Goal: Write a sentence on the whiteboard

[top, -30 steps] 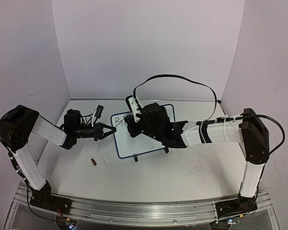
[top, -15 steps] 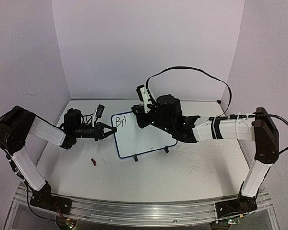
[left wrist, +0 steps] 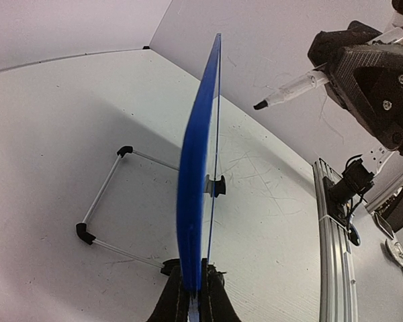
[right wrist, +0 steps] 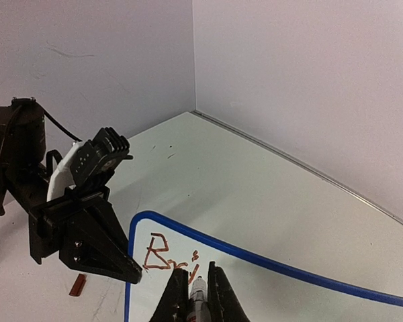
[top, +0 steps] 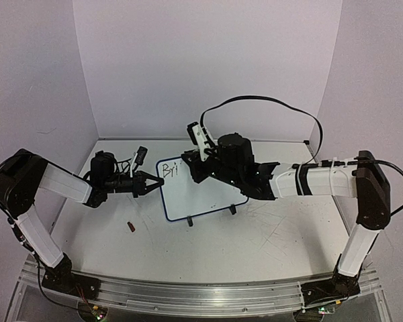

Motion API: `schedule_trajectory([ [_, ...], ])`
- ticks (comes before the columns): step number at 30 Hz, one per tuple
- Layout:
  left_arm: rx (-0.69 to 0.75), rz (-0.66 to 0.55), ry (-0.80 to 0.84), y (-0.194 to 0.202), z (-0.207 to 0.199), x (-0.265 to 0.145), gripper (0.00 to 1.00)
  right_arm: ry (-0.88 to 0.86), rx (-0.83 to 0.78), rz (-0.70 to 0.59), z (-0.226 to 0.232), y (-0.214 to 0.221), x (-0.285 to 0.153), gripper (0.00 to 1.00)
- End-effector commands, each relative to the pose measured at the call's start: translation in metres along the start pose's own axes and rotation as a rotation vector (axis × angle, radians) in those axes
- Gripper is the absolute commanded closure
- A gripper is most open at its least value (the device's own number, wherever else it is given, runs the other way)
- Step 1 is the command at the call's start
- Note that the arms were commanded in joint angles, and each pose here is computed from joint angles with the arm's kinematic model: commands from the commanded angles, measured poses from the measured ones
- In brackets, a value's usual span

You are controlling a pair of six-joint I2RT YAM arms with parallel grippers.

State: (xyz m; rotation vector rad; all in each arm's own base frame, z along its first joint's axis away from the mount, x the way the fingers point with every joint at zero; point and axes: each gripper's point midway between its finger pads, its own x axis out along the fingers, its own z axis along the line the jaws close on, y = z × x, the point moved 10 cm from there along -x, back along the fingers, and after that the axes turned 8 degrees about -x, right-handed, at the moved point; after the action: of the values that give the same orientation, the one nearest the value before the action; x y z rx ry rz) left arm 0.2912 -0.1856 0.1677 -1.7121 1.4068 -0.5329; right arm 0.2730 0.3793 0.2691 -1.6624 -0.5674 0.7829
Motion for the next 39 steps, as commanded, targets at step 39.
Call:
schedule_trajectory([
  [39, 0.074, -0.038, -0.095, -0.014, 0.002, 0.000, 1.00, 0.060, 0.039, 0.004, 0.003, -0.001, 0.016, 1.00],
])
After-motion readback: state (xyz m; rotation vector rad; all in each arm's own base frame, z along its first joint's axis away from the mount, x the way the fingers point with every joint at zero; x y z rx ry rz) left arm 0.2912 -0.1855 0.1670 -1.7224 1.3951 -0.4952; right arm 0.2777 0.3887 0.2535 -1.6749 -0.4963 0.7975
